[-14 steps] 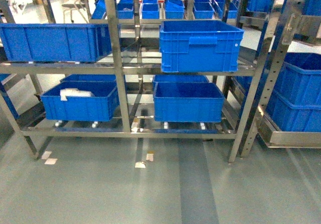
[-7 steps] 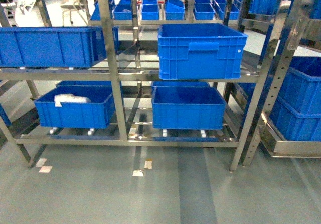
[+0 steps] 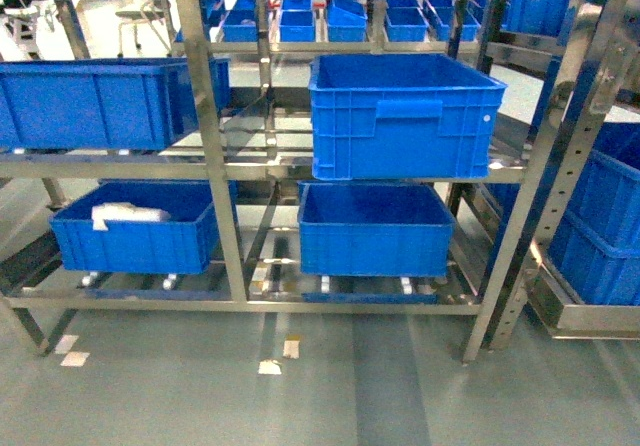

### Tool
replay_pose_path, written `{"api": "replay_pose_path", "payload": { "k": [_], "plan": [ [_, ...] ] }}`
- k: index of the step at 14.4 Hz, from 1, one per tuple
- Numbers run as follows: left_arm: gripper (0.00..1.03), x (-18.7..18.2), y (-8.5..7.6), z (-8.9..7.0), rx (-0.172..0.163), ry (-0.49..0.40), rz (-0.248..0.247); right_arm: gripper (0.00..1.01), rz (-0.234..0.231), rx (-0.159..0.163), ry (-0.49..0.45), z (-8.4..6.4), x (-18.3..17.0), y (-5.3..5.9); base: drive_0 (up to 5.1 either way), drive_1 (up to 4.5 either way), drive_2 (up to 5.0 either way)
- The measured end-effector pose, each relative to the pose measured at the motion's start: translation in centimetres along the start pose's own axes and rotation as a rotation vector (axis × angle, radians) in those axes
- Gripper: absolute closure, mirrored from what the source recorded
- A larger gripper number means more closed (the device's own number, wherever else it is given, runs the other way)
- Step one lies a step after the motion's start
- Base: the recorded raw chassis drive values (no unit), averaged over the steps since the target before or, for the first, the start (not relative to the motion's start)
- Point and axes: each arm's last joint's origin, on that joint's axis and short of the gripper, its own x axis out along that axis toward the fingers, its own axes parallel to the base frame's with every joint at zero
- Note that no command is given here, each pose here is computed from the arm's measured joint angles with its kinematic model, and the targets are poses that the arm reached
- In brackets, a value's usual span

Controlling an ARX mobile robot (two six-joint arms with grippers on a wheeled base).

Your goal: Pick red block from blue box to shelf

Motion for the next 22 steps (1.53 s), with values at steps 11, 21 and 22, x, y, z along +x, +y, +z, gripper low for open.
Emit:
{"api": "replay_pose_path", "payload": {
  "k": [11, 21, 22],
  "plan": [
    [0.05, 0.00, 0.00, 0.02, 0.000, -0.002, 0.000, 0.73, 0.000, 0.000, -0.003, 0.03, 0.00, 0.00, 0.1, 4.18, -4.0],
    [0.05, 0.00, 0.00, 0.01, 0.000, -0.001, 0.000, 0.73, 0.000, 0.000, 0.000, 0.00, 0.00, 0.00, -1.5, 4.39, -2.7],
    [0.05, 0.00, 0.00, 0.03, 0.000, -0.003, 0.002, 0.73, 0.000, 0.000, -0.004, 0.04, 0.00, 0.00, -0.2, 4.14, -4.5]
  ]
}}
